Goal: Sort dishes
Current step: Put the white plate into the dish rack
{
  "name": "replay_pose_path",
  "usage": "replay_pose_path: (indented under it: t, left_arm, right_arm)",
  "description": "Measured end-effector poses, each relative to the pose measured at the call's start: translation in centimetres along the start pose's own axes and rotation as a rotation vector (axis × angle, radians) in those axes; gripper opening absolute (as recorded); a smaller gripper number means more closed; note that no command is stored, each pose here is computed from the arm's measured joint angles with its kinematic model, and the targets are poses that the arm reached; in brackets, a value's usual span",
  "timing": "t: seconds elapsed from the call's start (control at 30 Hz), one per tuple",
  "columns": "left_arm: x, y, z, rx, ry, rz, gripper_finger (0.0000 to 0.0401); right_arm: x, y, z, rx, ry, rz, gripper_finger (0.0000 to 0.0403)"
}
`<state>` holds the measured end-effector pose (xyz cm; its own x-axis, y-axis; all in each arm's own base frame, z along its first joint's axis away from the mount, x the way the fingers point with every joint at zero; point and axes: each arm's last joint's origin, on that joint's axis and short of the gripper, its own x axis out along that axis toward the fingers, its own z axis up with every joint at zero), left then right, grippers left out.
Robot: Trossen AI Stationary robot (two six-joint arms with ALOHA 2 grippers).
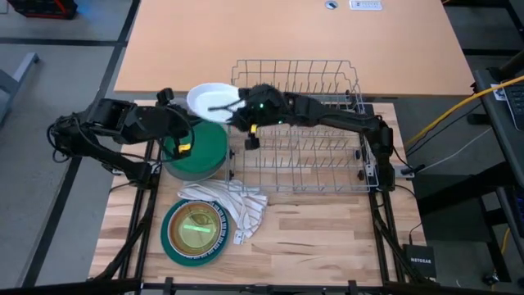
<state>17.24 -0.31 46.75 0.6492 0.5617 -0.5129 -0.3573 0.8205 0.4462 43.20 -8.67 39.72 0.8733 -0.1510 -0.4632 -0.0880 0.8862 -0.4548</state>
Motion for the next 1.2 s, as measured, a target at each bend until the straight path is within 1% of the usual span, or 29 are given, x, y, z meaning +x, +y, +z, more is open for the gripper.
replay_pose_path:
  t: [0.23, 0.37, 0.43, 0.57, 0.67, 0.8, 0.9, 1.07, 1.2]
  left_arm:
    - [-0.1, 0.1, -0.1, -0.005, -0.003, 0.012, 0.0001]
    - [-0.1, 0.1, -0.1, -0.017, -0.003, 0.012, 0.0003]
    - [-0.1, 0.1, -0.1, -0.031, -0.002, 0.013, 0.0004]
    - [0.3, -0.2, -0.3, -0.051, 0.014, 0.016, 0.0001]
    - [0.8, -0.6, -0.5, -0.052, 0.031, 0.016, 0.0002]
    - [1.3, -1.0, -0.8, -0.04, 0.05, 0.017, 0.0004]
    - [1.8, -1.4, -1.1, -0.024, 0.069, 0.02, 0.0001]
    - [2.3, -1.9, -1.4, -0.02, 0.086, 0.024, 0.0005]
    - [2.7, -2.1, -1.4, -0.028, 0.08, 0.025, 0.0001]
  right_arm:
    - [-3.8, -4.3, 0.4, 0.309, 0.038, -0.104, 0.0019]
    - [-6.3, -6.6, 0.3, 0.48, 0.048, -0.223, 0.0019]
    - [-7.8, -7.5, -0.2, 0.576, 0.038, -0.271, 0.0018]
    - [-10.9, -9.5, -1.4, 0.809, 0.035, -0.339, 0.0018]
    - [-13.2, -10.7, -2.6, 0.94, 0.049, -0.388, 0.0018]
    - [-16.3, -11.9, -4.2, 1.068, 0.08, -0.458, 0.0018]
    - [-18.2, -12.6, -5.5, 1.156, 0.11, -0.479, 0.0018]
    - [-20.0, -13.9, -7.7, 1.255, 0.156, -0.513, 0.0018]
    - [-21.1, -14.6, -9.5, 1.31, 0.232, -0.543, 0.0018]
